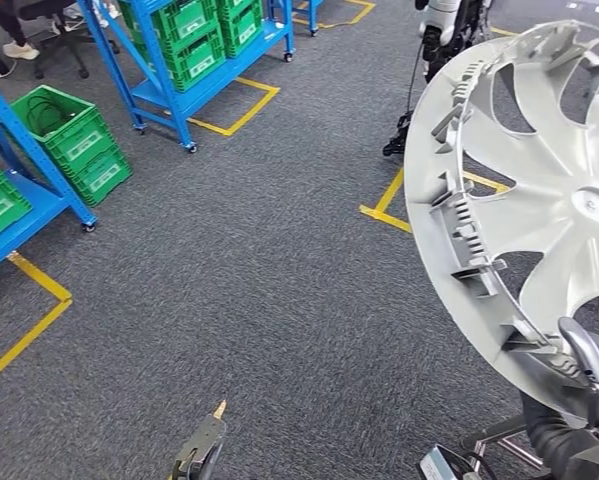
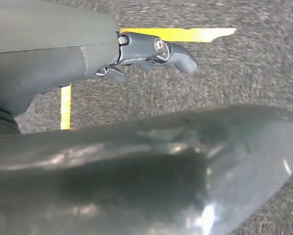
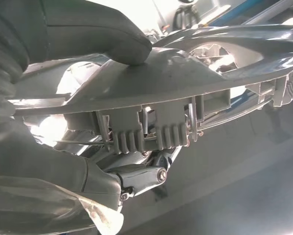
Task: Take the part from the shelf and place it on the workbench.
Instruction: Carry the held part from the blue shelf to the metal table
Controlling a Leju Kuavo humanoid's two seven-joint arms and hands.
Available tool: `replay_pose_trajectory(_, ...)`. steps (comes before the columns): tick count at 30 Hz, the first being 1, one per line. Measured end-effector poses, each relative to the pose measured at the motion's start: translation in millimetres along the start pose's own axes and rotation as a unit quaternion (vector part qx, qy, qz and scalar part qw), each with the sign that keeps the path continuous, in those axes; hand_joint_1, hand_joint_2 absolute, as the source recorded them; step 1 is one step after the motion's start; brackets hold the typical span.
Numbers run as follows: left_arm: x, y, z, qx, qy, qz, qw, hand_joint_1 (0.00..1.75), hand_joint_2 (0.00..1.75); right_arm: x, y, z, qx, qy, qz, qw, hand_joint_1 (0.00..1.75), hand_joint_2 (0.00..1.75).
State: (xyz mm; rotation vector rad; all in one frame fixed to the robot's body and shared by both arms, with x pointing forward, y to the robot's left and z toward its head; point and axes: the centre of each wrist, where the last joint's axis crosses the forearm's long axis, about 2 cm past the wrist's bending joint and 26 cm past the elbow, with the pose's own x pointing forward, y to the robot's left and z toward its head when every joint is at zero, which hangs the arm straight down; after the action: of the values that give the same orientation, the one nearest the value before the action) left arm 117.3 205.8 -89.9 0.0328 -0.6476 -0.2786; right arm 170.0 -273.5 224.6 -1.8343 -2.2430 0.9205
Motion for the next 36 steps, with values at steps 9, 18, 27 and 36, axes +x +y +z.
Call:
replay_pose_trajectory(9,2.4,-0.1,-0.9,0.0,-0.002,0.003,1.0,0.0,0.0,0.2,-0.8,0.8,0.001,-0.001,0.0,1.0,1.75,1.75)
replay_pose_trajectory(18,1.8,-1.0,-0.4,-0.002,-0.002,0.004,1.0,0.0,0.0,0.5,-0.7,0.5,0.001,-0.004,-0.001,1.0,1.75,1.75)
replay_pose_trajectory(27,4.1,-1.3,-1.1,-0.002,-0.005,0.004,1.0,0.0,0.0,-0.4,-1.5,0.2,-0.001,-0.002,0.001,1.0,1.75,1.75)
replay_pose_trajectory(36,1.1,1.0,-0.6,0.0,-0.001,0.004,1.0,0.0,0.0,-1.0,-1.4,-0.1,-0.001,-0.002,0.003,1.0,1.75,1.75)
